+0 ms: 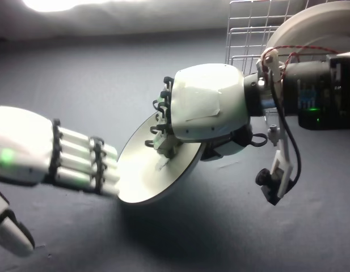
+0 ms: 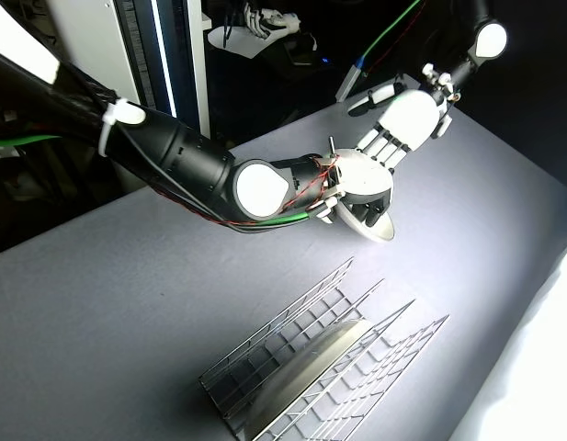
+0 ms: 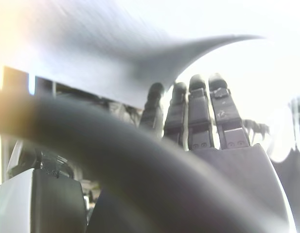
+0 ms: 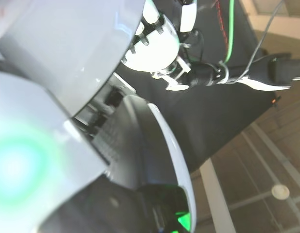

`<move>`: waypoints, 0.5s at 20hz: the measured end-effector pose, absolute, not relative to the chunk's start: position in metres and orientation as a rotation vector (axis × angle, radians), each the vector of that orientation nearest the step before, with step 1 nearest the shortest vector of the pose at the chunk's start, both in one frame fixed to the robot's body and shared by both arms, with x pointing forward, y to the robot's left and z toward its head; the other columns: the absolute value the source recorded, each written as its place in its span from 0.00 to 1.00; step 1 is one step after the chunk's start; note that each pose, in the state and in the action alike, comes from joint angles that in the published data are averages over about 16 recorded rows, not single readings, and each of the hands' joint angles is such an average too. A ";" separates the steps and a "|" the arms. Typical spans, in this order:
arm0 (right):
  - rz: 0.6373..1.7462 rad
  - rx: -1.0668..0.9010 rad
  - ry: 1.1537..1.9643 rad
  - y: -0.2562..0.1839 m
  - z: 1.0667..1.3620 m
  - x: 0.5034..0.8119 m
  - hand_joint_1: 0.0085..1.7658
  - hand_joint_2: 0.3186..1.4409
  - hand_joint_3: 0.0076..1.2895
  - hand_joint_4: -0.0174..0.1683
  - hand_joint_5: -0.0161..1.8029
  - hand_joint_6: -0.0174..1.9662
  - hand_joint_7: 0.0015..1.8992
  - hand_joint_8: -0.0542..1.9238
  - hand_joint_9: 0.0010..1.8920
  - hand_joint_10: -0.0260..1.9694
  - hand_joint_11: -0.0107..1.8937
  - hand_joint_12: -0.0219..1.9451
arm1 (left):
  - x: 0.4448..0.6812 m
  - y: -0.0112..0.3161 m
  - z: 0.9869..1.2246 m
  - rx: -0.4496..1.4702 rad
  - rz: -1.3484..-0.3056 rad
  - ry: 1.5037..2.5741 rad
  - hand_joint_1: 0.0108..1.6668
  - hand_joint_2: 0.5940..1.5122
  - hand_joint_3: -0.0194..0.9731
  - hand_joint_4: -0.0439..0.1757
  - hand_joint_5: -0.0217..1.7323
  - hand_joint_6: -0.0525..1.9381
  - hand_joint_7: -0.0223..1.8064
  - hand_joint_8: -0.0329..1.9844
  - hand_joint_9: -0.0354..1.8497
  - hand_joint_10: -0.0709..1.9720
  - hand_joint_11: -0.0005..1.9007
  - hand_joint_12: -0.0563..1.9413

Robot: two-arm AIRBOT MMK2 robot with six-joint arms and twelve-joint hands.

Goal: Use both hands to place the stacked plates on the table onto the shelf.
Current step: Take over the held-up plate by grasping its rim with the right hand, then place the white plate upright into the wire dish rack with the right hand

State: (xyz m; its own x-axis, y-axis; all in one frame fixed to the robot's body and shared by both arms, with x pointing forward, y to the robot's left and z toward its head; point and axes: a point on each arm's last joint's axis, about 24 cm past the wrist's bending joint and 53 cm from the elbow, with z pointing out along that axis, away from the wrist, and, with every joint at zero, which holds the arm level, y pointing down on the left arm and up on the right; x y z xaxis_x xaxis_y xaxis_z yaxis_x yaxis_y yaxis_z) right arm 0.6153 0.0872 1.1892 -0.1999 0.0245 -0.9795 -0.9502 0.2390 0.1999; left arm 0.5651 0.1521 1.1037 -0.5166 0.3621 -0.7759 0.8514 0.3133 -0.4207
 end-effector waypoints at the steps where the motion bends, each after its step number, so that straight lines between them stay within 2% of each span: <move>1: 1.174 -0.907 1.461 0.086 1.193 0.616 0.72 0.55 0.01 0.06 0.50 0.30 0.53 0.28 0.52 0.50 0.47 0.57 | 0.567 0.155 1.110 1.057 -1.140 2.021 0.00 0.55 0.04 0.23 0.02 0.03 0.01 0.01 0.03 0.04 0.01 0.03; 5: 1.211 -0.829 1.462 0.080 1.211 0.617 0.74 0.55 0.01 0.07 0.53 0.35 0.56 0.31 0.53 0.53 0.46 0.57 | 0.576 0.168 1.132 1.013 -1.098 1.990 0.00 0.55 0.04 0.22 0.02 0.03 0.02 0.02 0.03 0.04 0.01 0.03; 10: 1.276 -0.709 1.466 0.072 1.233 0.618 0.75 0.55 0.01 0.08 0.55 0.41 0.57 0.36 0.53 0.54 0.45 0.58 | 0.591 0.191 1.153 0.989 -0.978 1.935 0.00 0.54 0.04 0.22 0.02 0.02 0.02 0.02 0.03 0.04 0.01 0.03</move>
